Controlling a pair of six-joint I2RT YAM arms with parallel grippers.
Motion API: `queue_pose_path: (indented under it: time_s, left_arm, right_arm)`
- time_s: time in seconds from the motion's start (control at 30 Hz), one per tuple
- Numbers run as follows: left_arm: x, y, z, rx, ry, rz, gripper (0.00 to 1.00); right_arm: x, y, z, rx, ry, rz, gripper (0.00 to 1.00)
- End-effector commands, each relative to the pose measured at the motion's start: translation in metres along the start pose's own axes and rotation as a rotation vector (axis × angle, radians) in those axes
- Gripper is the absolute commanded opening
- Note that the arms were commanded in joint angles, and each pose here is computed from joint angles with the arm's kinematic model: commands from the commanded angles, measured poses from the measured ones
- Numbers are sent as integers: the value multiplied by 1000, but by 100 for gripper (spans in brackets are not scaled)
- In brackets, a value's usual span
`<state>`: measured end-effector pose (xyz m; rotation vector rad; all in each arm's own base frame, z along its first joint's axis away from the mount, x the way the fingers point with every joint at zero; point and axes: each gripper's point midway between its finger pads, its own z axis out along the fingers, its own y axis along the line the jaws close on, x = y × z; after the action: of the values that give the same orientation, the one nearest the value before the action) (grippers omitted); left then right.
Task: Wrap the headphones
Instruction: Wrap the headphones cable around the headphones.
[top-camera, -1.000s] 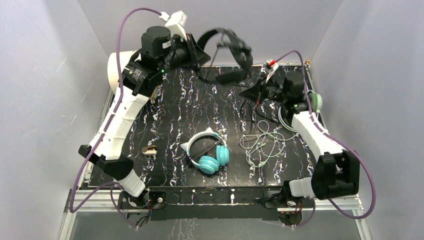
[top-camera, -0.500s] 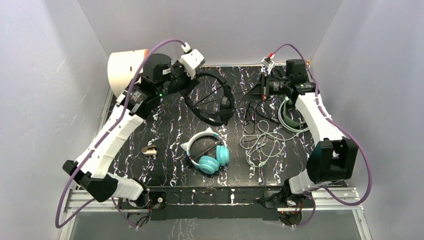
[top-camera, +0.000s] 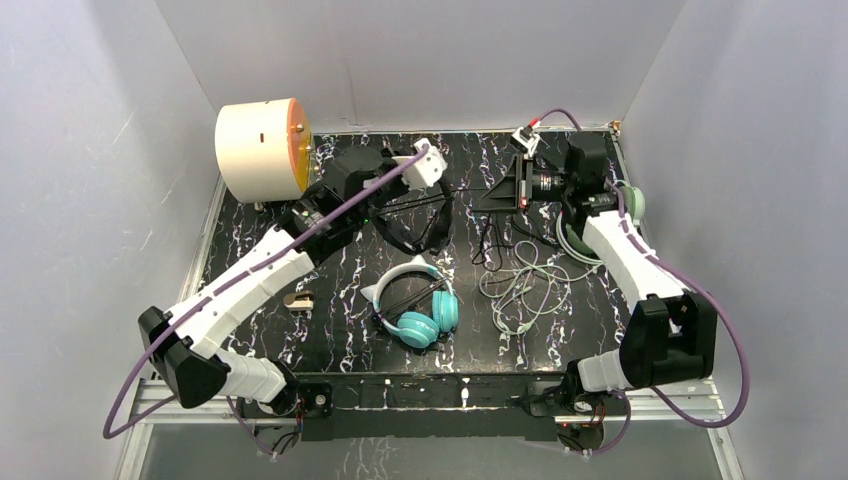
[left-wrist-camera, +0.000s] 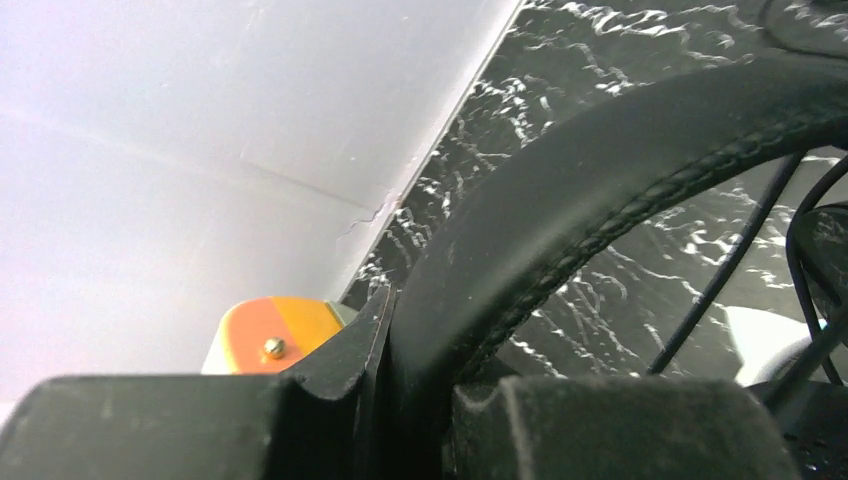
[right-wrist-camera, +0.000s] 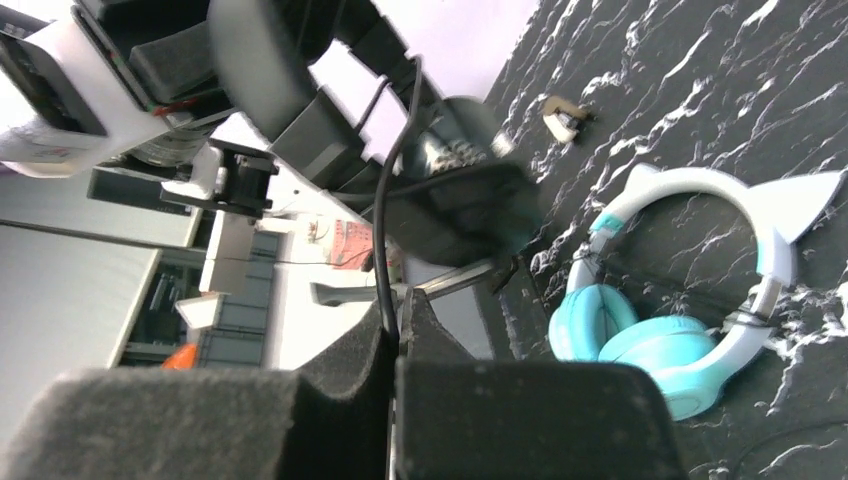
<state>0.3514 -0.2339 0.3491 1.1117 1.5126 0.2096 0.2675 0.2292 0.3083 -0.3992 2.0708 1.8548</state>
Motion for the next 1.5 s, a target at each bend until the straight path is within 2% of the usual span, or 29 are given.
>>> queue_pose_path:
  time_s: [0.0,0.2,0.37,0.43,0.57,0.87,1.07,1.13,1.33,1.47]
  left_arm:
    - [-5,46,-16,-284,19,39,0]
    - [-11,53,-11,-408,42,-82,0]
    - [-21,54,-4,-510,67,-234,0]
    - [-24,49,0,-540,93,-254,0]
    - [-28,47,7,-615,132,-302,0]
    - [-42,59,5,-699,98,-484,0]
    - [-53,69,0,-723,77,-608,0]
    - [-57,71,-2,-723,68,-648,0]
    - [-75,81,-9,-690,10,-759,0]
    - [-86,83,-17,-644,-43,-881,0]
  right_arm:
    - [-13,52,0,-141,-110,-35,0]
    - [-7,74,25,-191,-110,6,2]
    - [-15,76,30,-112,-217,-14,8]
    - [-22,82,28,-85,-260,-41,13]
    - [-30,97,27,-74,-285,-81,16]
    - [-30,99,22,29,-284,-150,31]
    - [-24,102,19,45,-317,-228,34]
    - [-20,106,21,42,-310,-280,41]
    - [0,104,23,60,-261,-429,73]
    - [3,92,18,114,-269,-522,85]
